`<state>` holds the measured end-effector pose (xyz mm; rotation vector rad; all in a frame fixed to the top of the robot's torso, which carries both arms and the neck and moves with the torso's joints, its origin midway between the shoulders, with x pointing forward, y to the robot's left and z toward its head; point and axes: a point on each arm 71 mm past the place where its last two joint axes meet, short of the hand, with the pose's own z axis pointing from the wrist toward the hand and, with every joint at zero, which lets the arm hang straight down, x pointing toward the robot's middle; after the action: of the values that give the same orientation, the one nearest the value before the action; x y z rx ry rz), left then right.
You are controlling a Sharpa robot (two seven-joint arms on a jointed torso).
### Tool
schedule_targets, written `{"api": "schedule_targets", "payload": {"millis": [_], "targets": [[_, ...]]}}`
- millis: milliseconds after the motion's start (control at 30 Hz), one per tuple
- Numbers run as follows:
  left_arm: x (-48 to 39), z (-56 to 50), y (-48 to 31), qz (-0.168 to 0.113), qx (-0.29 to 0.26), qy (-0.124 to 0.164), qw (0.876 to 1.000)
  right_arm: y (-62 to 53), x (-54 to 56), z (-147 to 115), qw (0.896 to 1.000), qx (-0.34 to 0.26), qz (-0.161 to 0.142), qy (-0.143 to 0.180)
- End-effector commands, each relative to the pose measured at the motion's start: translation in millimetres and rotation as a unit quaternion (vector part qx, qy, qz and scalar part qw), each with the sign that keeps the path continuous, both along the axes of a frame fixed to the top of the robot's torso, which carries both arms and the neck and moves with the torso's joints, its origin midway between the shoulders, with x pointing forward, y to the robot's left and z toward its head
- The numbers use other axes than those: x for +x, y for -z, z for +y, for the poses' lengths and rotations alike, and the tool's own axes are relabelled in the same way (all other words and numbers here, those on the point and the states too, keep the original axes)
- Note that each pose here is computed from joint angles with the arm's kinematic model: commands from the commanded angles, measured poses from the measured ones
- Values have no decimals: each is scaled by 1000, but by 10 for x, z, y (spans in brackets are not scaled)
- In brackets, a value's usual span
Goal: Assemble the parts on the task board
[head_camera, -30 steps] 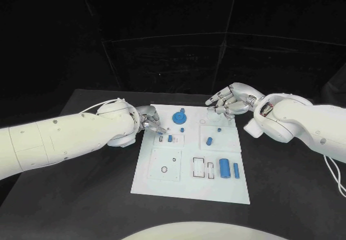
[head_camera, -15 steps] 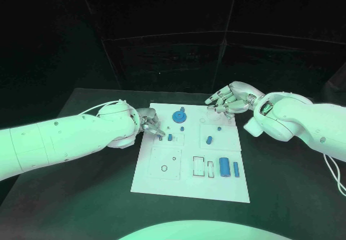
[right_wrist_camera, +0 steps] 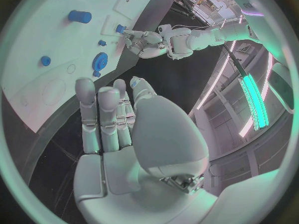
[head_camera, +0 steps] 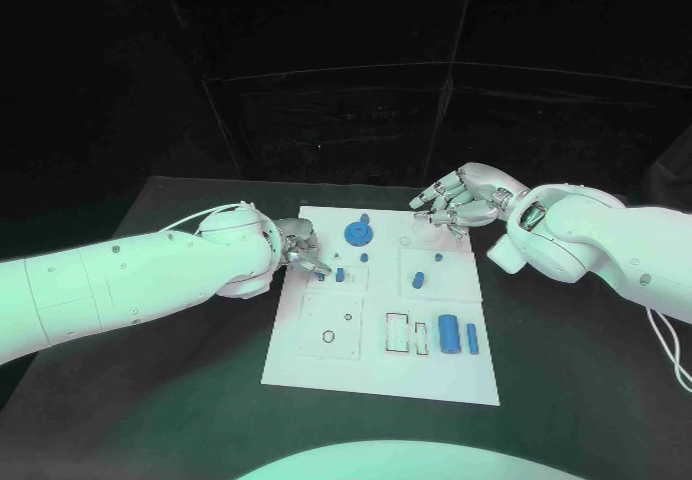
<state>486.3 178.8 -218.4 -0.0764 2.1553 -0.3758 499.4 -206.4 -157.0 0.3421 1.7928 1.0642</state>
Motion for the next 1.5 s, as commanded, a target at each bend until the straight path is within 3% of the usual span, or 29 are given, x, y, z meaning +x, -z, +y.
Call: {"api": "schedule_targets", "payload": {"millis": [33,567,1500], "targets": [[-12,10,23,7,11,4,1000,-12,-2,16,1000,3,-1,-6],[-52,-19,35,19,16,16,1000,-9,3,25,1000,3,0,-8],[-18,-22,60,26,19,12,999,-15,4,19,1000,5,-4,-5]]}}
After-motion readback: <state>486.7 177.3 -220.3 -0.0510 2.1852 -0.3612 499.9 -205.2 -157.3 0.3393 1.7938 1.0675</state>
